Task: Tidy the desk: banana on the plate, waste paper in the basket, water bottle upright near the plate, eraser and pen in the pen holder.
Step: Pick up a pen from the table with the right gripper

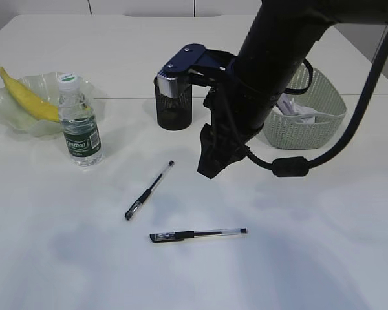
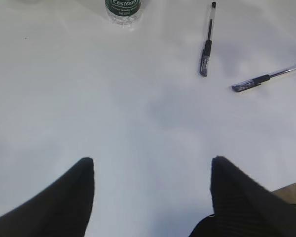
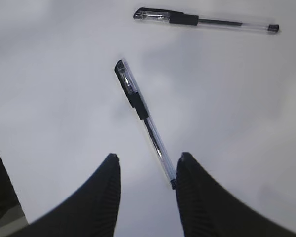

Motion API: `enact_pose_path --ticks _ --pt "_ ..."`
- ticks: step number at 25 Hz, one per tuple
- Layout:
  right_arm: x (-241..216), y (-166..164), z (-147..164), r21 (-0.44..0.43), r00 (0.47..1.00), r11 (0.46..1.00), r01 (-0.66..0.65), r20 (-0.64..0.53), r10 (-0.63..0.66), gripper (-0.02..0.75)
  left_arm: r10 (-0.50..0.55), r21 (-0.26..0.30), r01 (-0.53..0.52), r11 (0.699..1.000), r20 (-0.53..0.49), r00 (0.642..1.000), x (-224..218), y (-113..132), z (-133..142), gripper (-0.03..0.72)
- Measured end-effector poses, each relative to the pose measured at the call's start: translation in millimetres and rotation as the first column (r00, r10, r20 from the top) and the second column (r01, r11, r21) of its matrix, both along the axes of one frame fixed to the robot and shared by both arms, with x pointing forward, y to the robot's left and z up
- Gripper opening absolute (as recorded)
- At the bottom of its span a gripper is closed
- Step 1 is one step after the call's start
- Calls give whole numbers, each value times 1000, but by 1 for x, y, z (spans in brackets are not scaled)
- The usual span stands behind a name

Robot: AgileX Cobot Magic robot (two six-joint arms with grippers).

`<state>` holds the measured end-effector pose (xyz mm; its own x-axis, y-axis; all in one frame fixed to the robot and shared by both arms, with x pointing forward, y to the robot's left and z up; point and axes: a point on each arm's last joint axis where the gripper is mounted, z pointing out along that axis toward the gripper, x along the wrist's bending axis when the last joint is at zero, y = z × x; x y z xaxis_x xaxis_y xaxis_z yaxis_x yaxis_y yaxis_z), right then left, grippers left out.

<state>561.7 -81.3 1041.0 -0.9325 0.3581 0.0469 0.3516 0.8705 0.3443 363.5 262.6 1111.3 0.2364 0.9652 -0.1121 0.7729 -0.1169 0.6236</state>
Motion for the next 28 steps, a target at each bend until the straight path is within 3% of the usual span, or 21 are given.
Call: enact_pose_path --ticks 5,11,17,28 --pt "1 1 0 -12 982 985 -175 71 175 283 0 0 0 1000 0 1000 0 0 0 519" --pt "4 5 1 -25 912 929 -370 183 368 283 0 -1 0 1000 2 1000 0 0 0 519" --pt "8 17 -30 -2 900 907 -422 117 419 283 1 -4 -1 1000 14 1000 1 0 1 519" --pt "10 43 -88 -40 867 866 -498 -3 498 283 2 -6 -2 1000 23 1000 2 0 1 518"
